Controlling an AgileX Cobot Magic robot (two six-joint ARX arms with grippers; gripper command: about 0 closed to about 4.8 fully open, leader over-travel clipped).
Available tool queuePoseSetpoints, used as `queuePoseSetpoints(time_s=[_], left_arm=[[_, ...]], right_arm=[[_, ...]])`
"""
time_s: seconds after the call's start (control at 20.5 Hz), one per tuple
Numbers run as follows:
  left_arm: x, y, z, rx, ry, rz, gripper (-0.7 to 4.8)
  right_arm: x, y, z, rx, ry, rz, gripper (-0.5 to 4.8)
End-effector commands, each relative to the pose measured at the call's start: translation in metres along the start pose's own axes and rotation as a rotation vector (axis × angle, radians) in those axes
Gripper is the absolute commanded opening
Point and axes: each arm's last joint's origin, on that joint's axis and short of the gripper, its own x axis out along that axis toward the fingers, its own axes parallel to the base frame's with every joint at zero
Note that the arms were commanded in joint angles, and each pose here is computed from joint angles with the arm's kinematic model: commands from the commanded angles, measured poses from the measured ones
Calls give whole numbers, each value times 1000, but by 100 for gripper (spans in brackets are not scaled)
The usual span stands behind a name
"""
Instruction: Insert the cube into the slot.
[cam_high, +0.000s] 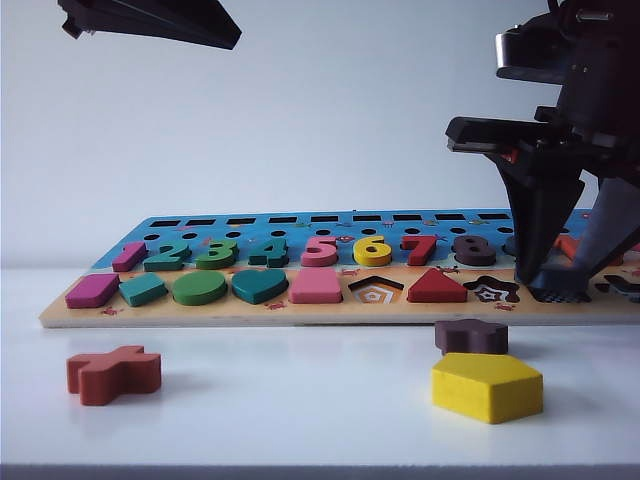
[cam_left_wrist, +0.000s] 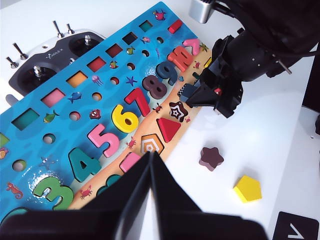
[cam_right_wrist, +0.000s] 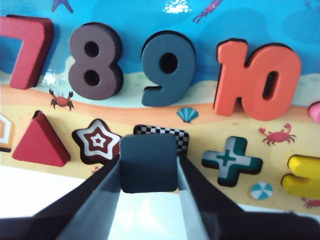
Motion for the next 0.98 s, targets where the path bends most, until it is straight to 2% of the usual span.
queuePoseSetpoints(time_s=[0.05, 0.98], left_arm=[[-1, -1, 2, 12, -16, -7, 10], [-1, -1, 2, 12, -16, -7, 10]], right_arm=[[0, 2, 4, 9, -31, 10, -7], [0, 0, 2, 49, -22, -27, -8]])
